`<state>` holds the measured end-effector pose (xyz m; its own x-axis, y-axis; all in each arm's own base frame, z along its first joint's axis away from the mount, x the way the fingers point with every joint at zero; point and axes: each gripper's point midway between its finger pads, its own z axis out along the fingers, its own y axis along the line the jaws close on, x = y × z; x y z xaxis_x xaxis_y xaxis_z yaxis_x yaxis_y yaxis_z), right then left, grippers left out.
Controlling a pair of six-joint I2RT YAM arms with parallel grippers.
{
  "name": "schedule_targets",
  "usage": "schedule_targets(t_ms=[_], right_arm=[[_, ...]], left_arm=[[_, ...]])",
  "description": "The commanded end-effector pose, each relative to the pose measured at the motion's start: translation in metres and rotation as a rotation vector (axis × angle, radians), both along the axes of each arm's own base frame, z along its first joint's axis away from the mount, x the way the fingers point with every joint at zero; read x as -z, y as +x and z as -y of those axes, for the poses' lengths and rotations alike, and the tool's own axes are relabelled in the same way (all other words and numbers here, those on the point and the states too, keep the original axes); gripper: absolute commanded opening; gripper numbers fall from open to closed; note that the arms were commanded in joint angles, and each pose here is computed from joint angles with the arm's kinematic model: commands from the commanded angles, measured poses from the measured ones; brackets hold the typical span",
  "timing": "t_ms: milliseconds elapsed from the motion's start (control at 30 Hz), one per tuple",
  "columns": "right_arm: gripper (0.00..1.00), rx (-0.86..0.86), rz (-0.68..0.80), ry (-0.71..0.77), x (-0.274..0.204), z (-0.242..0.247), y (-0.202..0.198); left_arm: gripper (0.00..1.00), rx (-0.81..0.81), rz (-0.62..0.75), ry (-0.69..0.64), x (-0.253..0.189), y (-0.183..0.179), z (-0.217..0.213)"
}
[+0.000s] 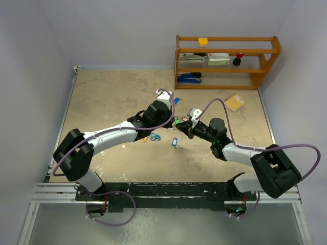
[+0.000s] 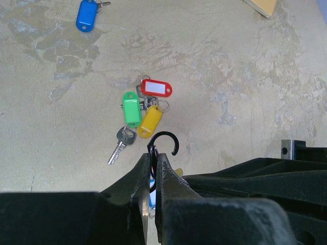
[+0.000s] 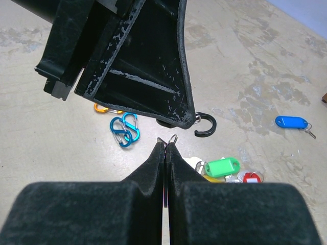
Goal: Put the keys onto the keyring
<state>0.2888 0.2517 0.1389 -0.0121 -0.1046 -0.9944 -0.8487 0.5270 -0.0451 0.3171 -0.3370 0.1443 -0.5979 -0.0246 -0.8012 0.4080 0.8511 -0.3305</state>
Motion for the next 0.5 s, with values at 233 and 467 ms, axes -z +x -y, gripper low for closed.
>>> schedule_targets(t_ms=[233, 467], right_arm=[[0.0, 0.036, 0.078, 0.025, -0.0203, 0.0012, 0.0145], [0.0, 0.042, 0.076, 0.027, -0.0201, 0.0024, 0.0158]], left_arm=[[0.0, 0.031, 0.071, -0.052, -0.0399, -0.0001, 0.0096], [0.0, 0.034, 0.069, -0.039, -0.0383, -0.0022, 0.0084]])
